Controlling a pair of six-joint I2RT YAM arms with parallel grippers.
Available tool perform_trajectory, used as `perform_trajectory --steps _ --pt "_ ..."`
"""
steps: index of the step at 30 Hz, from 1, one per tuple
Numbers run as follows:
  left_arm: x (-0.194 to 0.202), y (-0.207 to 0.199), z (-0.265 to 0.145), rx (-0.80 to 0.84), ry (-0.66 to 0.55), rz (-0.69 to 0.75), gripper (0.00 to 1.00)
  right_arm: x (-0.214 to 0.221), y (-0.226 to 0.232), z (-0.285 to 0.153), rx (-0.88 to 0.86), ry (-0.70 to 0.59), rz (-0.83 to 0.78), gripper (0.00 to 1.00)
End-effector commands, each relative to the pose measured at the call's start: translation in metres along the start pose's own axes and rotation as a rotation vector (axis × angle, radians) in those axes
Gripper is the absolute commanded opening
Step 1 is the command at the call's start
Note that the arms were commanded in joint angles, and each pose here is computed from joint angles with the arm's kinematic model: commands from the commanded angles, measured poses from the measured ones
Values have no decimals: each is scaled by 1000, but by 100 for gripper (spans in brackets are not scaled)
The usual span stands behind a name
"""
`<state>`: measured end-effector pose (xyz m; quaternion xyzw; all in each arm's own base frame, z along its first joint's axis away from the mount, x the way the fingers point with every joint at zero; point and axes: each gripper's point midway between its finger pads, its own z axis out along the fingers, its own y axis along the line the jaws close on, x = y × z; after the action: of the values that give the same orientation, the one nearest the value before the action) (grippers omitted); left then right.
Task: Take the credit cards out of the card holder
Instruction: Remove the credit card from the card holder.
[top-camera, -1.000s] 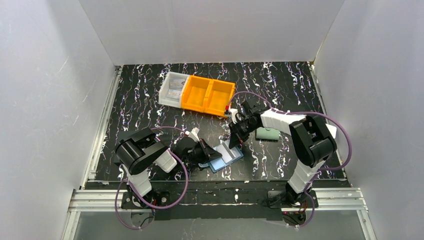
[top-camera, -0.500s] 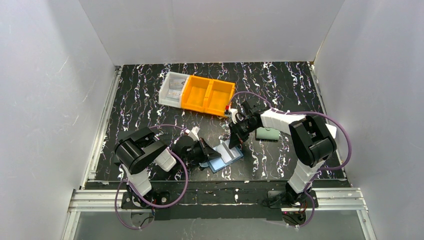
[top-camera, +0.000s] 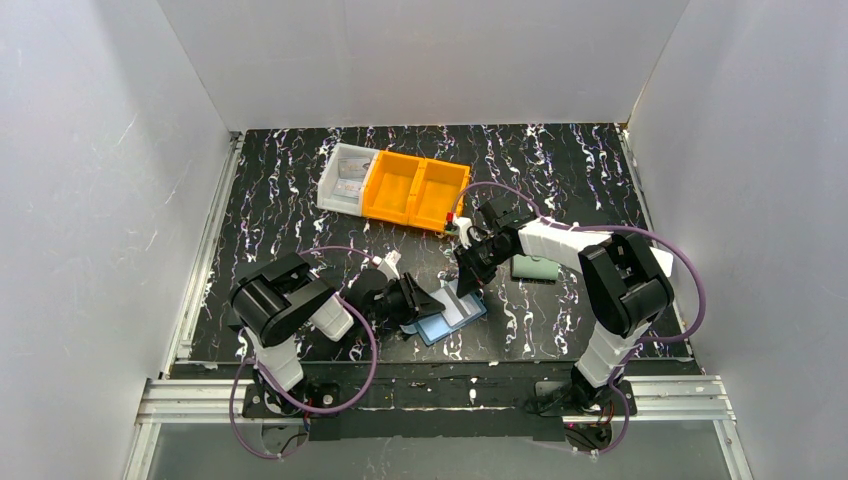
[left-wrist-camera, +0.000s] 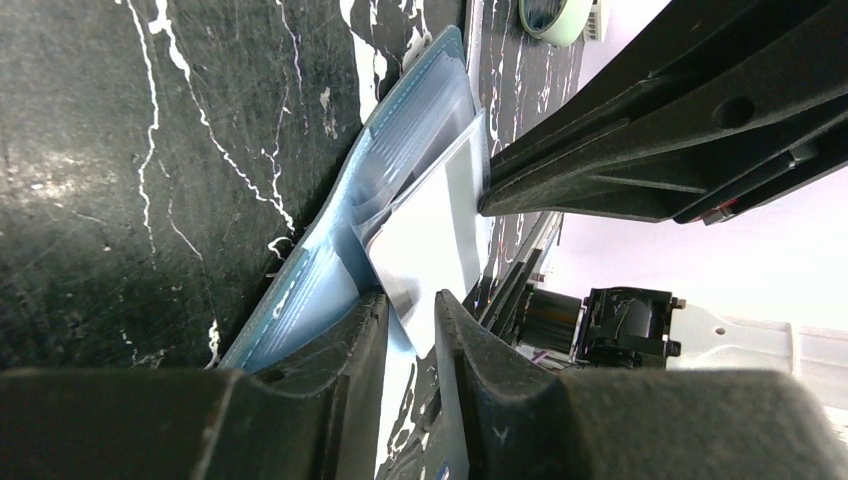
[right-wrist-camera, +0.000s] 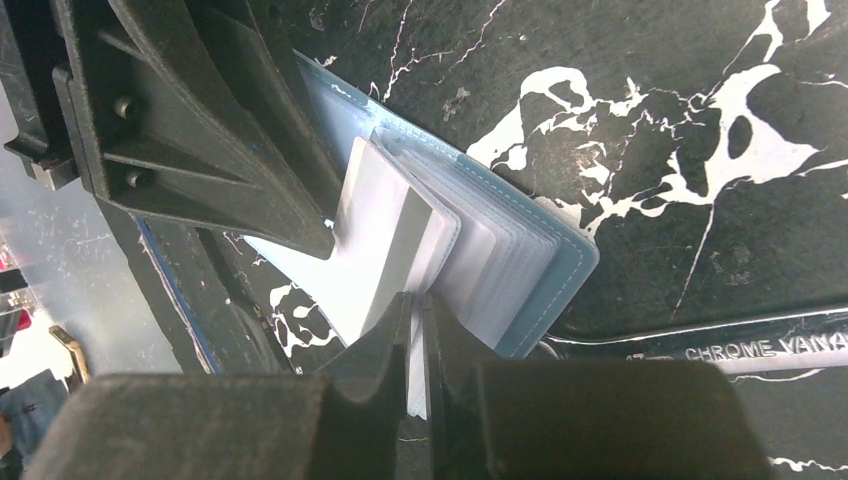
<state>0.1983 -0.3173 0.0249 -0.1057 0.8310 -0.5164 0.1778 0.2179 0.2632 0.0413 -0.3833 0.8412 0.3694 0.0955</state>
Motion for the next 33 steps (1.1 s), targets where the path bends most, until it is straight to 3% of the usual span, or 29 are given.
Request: perform_trajectory --steps 1,5,7,9,13,33 --pt "-13 -14 7 49 -38 11 24 33 -43 9 187 126 -48 16" --pt "-16 -14 12 47 -45 -10 22 33 -41 10 171 127 -42 14" --pt "-18 -13 14 42 -55 -21 16 35 -41 11 167 133 -37 10" --pt "-19 -13 14 42 -60 -26 0 35 -42 12 168 136 -34 7" --pt "-21 -13 8 45 -81 -19 0 34 -50 7 208 127 -20 1" --pt "-12 6 -18 53 27 34 0 36 -66 -1 205 87 78 1"
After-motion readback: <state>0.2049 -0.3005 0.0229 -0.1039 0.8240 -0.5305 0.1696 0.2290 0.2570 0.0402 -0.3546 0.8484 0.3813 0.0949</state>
